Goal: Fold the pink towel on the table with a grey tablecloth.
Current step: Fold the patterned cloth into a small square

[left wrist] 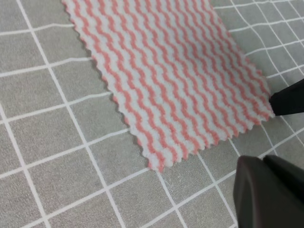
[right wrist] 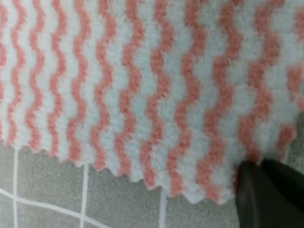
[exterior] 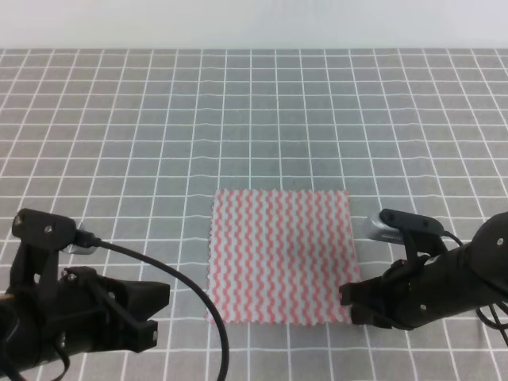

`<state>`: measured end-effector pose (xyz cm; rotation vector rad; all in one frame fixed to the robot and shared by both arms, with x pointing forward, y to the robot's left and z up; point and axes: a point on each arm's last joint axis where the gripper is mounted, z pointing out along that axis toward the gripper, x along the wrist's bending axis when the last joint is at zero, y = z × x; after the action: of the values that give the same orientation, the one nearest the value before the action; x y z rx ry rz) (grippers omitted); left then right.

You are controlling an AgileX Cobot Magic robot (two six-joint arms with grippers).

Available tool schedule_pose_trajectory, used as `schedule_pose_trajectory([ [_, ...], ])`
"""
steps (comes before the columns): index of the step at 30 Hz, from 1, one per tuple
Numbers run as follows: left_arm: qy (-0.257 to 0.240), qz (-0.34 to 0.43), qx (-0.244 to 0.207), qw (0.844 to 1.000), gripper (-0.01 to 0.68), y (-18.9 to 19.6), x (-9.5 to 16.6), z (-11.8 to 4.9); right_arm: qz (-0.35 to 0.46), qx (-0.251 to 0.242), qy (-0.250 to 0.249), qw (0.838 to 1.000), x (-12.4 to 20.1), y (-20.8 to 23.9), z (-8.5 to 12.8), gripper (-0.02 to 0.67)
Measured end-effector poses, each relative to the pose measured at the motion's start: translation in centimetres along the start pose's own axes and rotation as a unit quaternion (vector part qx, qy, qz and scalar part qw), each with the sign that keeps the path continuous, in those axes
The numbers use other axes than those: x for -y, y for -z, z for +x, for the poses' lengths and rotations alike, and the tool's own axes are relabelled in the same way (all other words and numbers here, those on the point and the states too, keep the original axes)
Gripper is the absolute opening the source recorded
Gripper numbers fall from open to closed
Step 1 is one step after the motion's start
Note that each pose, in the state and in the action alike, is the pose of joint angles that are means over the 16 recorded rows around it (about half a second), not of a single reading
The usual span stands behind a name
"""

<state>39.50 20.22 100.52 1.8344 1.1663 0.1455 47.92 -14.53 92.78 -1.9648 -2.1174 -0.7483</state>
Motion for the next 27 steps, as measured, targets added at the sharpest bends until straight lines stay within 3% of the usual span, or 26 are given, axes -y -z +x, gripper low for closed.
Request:
schedule_pose_trajectory([
  [17, -0.001, 0.0, 0.0, 1.0, -0.001, 0.0, 0.0, 0.0, -0.032, -0.017, 0.043, 0.998, -1.1, 2.3, 1.5, -0.005],
  [27, -0.002, 0.0, 0.0, 1.0, -0.001, 0.0, 0.0, 0.0, -0.007, -0.002, 0.052, 0.999, -0.7, 2.0, 1.1, 0.134],
])
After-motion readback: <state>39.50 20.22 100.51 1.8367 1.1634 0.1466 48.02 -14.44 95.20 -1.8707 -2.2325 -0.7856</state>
